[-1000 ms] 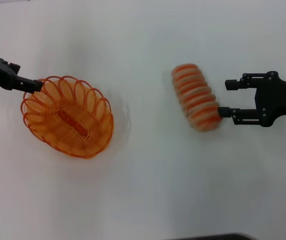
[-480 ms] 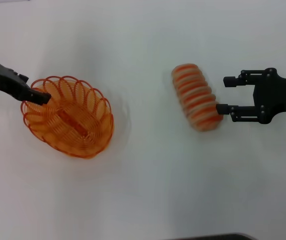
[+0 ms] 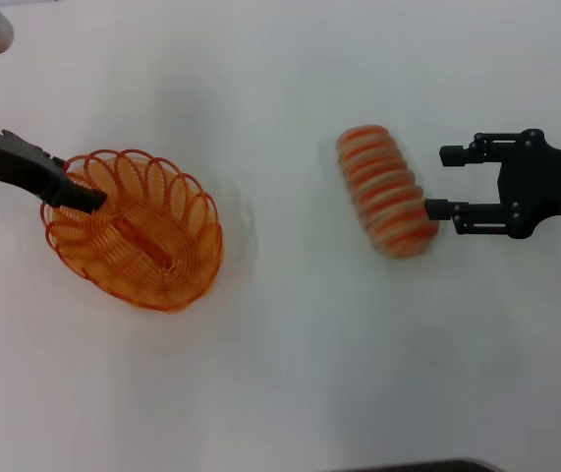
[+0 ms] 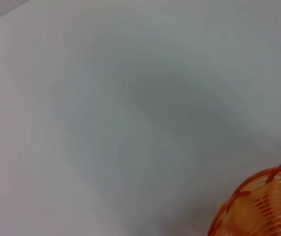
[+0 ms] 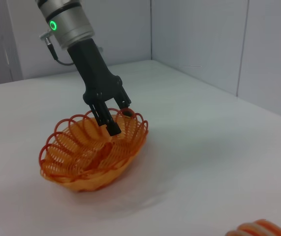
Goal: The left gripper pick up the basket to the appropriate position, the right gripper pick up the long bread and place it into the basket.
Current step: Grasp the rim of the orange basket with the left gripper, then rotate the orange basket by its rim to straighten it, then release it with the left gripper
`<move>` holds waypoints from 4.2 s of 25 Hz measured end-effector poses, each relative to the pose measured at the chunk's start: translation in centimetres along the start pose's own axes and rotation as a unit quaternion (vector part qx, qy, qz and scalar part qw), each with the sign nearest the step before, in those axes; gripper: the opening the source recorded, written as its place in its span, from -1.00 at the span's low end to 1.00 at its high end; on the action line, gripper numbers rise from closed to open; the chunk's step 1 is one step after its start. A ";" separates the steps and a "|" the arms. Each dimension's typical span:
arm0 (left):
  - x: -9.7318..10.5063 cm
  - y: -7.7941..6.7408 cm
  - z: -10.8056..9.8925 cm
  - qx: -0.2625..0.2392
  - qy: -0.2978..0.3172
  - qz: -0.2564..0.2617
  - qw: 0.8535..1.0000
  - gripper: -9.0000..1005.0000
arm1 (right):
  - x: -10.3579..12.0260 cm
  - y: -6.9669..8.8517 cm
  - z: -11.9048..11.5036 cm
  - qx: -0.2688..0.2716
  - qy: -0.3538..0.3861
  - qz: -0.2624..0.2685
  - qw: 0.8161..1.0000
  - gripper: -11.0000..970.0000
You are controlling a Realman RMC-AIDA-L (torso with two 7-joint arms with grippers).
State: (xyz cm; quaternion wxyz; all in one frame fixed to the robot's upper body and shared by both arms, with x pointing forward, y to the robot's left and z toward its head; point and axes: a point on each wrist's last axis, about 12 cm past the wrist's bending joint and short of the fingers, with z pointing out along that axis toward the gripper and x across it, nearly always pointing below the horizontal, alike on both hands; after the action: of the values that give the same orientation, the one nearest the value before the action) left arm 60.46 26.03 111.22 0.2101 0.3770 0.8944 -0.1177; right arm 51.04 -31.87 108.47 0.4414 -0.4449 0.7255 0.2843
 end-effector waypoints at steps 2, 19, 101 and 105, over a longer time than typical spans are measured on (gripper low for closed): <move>0.0 0.1 0.0 -0.004 0.000 0.003 1.000 0.43 | 0.0 -0.1 -0.1 0.003 -0.001 0.001 1.000 0.48; 0.1 0.1 -0.3 -0.001 0.014 0.004 1.000 -0.55 | -0.4 -0.4 -0.1 0.010 -0.008 -0.001 1.000 0.48; 1.3 -3.7 3.6 0.061 -0.139 -0.413 0.898 -0.81 | -1.6 -3.3 0.3 0.133 -0.113 0.026 0.984 0.45; 1.4 -3.6 3.6 0.058 -0.142 -0.415 0.897 -0.81 | -1.6 -3.3 0.4 0.132 -0.114 0.023 0.984 0.45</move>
State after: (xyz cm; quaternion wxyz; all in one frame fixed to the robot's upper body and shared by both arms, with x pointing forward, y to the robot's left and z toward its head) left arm 58.04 23.06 107.56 0.2446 -0.0378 0.9219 -0.2980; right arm 54.49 -32.37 109.61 0.5696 -0.3308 0.7117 0.2443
